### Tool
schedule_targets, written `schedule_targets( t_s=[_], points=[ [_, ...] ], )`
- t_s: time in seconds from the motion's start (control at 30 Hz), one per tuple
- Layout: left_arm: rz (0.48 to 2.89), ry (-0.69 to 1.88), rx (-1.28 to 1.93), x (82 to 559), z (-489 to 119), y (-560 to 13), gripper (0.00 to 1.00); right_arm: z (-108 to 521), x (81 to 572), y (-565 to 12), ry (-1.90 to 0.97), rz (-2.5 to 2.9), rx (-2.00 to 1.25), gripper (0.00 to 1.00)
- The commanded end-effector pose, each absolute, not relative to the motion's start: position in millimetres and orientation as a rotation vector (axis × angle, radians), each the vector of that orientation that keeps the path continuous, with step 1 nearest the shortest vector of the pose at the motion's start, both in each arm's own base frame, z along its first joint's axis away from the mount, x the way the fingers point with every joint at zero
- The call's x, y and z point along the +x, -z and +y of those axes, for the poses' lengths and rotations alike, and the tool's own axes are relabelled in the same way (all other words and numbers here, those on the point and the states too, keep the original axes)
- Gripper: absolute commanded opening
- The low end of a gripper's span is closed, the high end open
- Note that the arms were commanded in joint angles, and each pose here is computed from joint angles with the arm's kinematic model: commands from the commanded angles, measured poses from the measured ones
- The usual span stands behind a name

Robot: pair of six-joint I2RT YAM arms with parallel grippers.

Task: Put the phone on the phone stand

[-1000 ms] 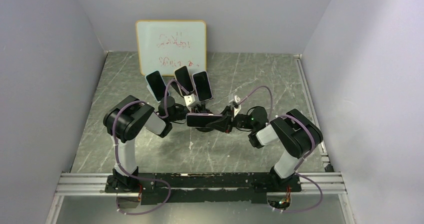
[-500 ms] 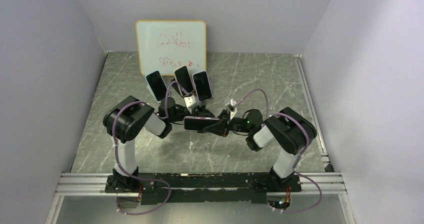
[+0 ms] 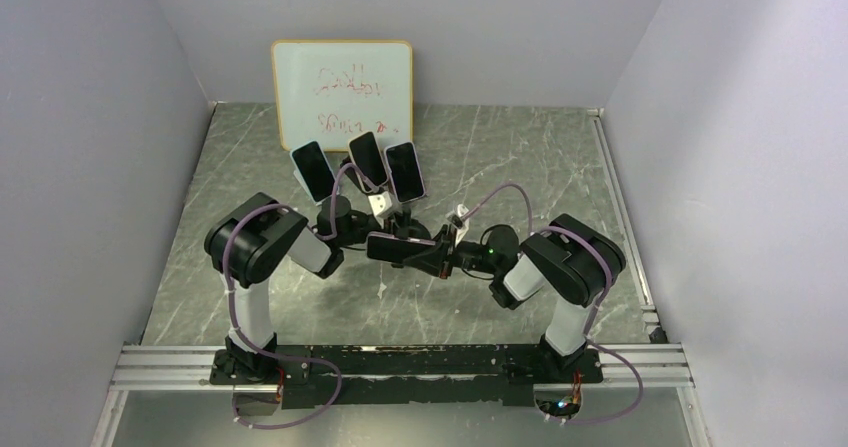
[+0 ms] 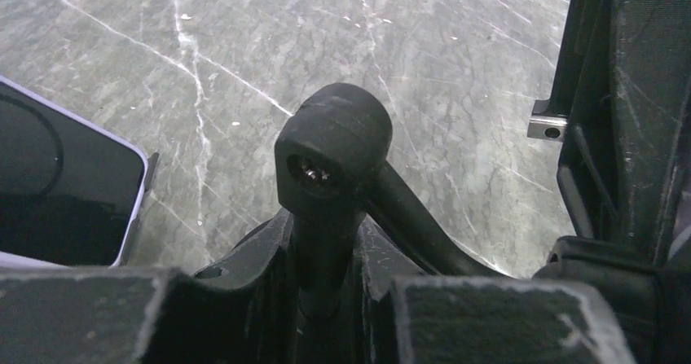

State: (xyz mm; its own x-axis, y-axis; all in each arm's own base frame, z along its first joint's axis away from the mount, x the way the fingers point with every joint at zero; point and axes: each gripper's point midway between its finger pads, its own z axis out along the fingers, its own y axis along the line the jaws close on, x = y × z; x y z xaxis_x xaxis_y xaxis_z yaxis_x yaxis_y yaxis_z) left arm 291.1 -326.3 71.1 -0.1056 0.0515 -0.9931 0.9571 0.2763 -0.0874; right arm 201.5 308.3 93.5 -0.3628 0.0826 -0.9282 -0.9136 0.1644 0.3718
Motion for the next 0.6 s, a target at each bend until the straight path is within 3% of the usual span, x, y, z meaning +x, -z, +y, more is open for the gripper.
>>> schedule_targets(
  t_s=[0.0,0.57],
  points=[
    [1.458,1.104,0.918,278.9,-325.2,-86.7,0.05,299.6,199.9,-97.4,-1.335,1.451,-0.755,0.00],
    [1.404,1.169,0.948,232.1,-322.3,-78.4,0.05,309.5,211.5,-145.2,-1.318,1.367,-0.800,0.01]
  ],
)
